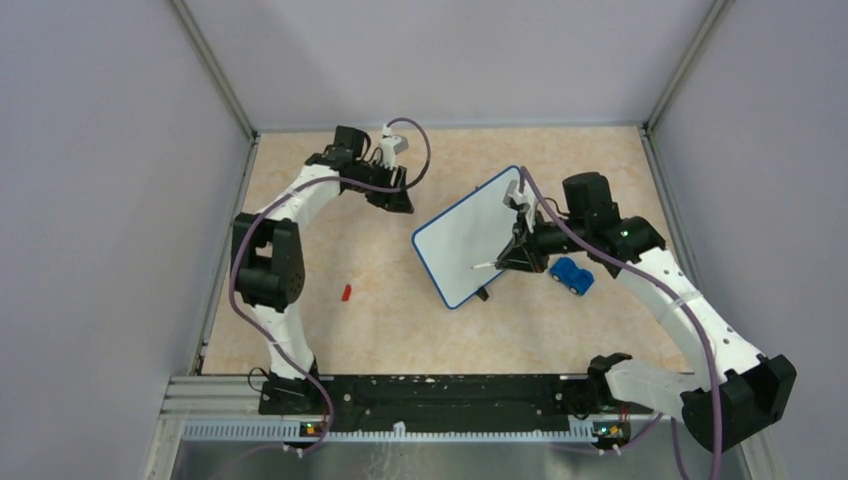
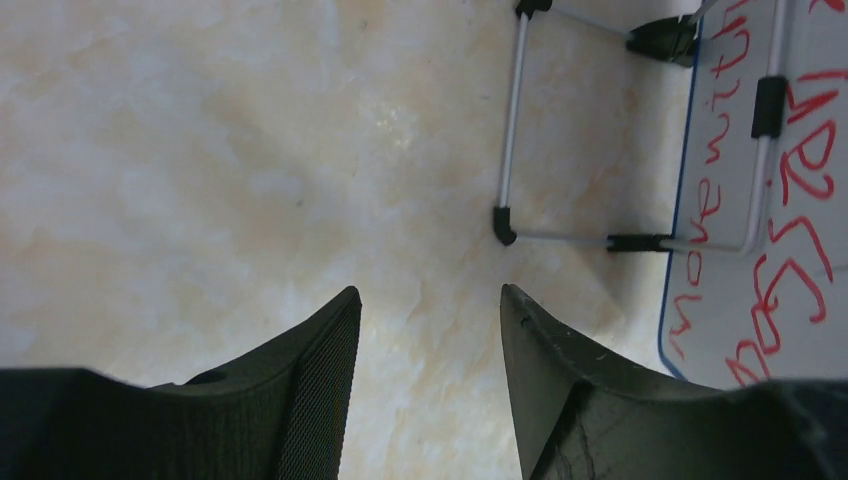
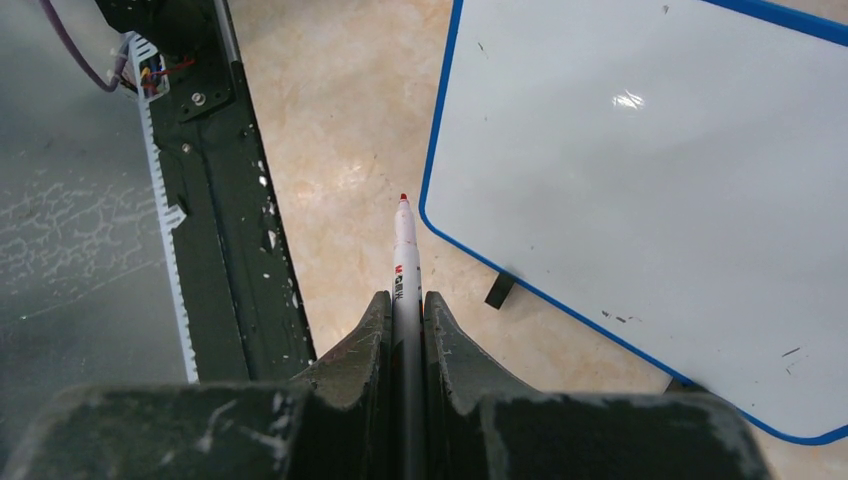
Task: Write a sentence on the whiteboard
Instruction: Move the whiteboard stand to the center of the board.
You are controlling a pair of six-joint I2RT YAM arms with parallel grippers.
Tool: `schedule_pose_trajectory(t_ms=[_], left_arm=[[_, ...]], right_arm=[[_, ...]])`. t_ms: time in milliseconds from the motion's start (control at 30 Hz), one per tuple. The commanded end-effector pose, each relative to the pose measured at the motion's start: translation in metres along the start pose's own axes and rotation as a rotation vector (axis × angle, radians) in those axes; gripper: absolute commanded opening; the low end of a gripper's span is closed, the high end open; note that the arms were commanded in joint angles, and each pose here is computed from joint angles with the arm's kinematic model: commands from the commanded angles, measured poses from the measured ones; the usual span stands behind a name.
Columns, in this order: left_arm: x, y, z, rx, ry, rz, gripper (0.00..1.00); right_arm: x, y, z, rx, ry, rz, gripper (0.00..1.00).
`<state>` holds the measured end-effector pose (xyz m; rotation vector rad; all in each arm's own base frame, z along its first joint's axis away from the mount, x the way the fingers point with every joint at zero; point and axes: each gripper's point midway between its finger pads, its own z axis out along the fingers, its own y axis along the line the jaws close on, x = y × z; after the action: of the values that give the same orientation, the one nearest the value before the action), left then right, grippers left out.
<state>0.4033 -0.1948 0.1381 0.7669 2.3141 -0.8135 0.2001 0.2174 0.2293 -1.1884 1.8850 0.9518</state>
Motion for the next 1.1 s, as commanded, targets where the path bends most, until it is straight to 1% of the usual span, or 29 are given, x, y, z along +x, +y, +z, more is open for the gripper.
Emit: schedule_pose_trajectory(t_ms=[0, 100, 133, 200, 333, 533, 800, 867, 1067], left_arm=[[-0.03, -0.013, 0.034, 0.221, -0.104, -0.081, 0.59], [-0.029, -0.007, 0.055, 0.264, -0.115, -0.106, 0.59], [-0.027, -0.007, 0.062, 0.281, -0.106, -0.138, 0.58], [-0.025, -0.008, 0.076, 0.305, -0.094, -0.151, 0.58], [-0.014, -0.018, 0.103, 0.375, -0.051, -0.174, 0.56], [0.01, -0.028, 0.134, 0.406, 0.025, -0.175, 0.55], [0.042, -0.056, 0.15, 0.435, 0.111, -0.159, 0.49], [0.052, -0.064, 0.15, 0.437, 0.137, -0.17, 0.46], [0.064, -0.081, 0.147, 0.458, 0.166, -0.166, 0.43]], right_arm=[[-0.023, 0.008, -0.017, 0.007, -0.039, -0.088, 0.0], [-0.025, 0.01, -0.019, 0.011, -0.039, -0.087, 0.0], [-0.025, 0.01, -0.02, 0.01, -0.039, -0.082, 0.0], [-0.025, 0.011, -0.02, 0.011, -0.038, -0.078, 0.0], [-0.025, 0.011, -0.021, 0.016, -0.036, -0.066, 0.0], [-0.026, 0.012, -0.022, 0.014, -0.033, -0.058, 0.0], [-0.026, 0.012, -0.022, 0.014, -0.032, -0.06, 0.0], [-0.026, 0.013, -0.023, 0.012, -0.032, -0.063, 0.0], [-0.024, 0.015, -0.022, 0.004, -0.032, -0.064, 0.0]])
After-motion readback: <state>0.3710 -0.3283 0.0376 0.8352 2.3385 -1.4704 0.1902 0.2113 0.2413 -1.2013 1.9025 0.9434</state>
